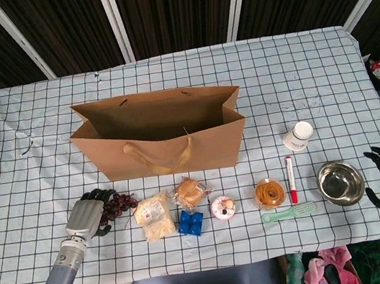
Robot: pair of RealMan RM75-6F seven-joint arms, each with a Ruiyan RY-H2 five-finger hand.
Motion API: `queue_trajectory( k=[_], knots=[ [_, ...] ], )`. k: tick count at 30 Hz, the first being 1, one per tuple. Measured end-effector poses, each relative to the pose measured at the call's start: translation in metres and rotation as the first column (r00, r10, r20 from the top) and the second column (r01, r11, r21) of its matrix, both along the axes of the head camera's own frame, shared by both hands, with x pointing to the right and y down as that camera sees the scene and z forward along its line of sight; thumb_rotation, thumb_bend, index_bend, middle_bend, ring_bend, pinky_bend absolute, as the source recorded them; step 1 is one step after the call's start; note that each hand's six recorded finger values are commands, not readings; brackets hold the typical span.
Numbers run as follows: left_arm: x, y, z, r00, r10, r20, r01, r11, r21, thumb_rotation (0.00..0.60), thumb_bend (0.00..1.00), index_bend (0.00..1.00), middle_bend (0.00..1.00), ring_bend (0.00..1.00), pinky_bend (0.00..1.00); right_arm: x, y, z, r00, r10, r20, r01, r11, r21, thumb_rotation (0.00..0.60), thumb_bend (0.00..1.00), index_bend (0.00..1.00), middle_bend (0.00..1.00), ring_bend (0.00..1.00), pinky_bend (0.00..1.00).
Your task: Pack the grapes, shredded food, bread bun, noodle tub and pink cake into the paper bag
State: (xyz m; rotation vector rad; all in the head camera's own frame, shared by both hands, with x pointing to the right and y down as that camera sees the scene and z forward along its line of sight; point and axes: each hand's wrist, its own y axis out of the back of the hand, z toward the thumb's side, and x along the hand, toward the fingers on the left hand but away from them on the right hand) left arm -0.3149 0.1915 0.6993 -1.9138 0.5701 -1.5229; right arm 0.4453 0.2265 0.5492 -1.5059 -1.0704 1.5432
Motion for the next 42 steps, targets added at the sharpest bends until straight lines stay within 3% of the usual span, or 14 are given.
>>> queue_trajectory(
  k=[11,23,28,33,38,42],
  knots=[
    [0.006,0.002,0.006,1.0,0.013,-0.007,-0.013,1.0,0.011,0.6,0.27,0.21,0.26,0.2,0.28,0.003,-0.001,-0.003,1.0,0.01,0.008,-0.01,1.0,0.007,0.6,0.29,0.17,0.11,0.23,0.26],
    [0.009,0.003,0.008,1.0,0.001,-0.025,0.0,0.997,0.072,0.6,0.33,0.28,0.36,0.28,0.36,0.004,0.0,-0.001,1.0,0.009,0.014,-0.009,1.0,-0.002,0.6,0.29,0.17,0.11,0.24,0.27],
    [0.011,0.006,0.01,0.999,0.038,-0.027,-0.036,0.997,0.072,0.6,0.33,0.31,0.38,0.3,0.38,0.005,-0.001,0.0,1.0,0.018,0.014,-0.018,1.0,-0.007,0.6,0.29,0.16,0.11,0.24,0.27],
    [0.011,0.004,0.009,0.998,0.049,-0.026,-0.046,0.994,0.098,0.6,0.4,0.44,0.51,0.43,0.51,0.006,-0.001,0.0,1.0,0.019,0.014,-0.019,1.0,-0.008,0.6,0.29,0.16,0.11,0.24,0.27],
    [0.012,0.0,0.007,0.997,0.045,-0.057,-0.036,0.989,0.147,0.6,0.46,0.51,0.59,0.49,0.56,0.006,-0.001,0.0,1.0,0.023,0.017,-0.023,1.0,-0.005,0.6,0.29,0.16,0.11,0.24,0.27],
    [0.012,0.001,0.006,0.997,0.041,-0.067,-0.03,0.989,0.147,0.6,0.5,0.57,0.64,0.54,0.61,0.007,-0.001,0.001,1.0,0.024,0.019,-0.024,1.0,-0.011,0.6,0.29,0.16,0.11,0.24,0.27]
  ],
)
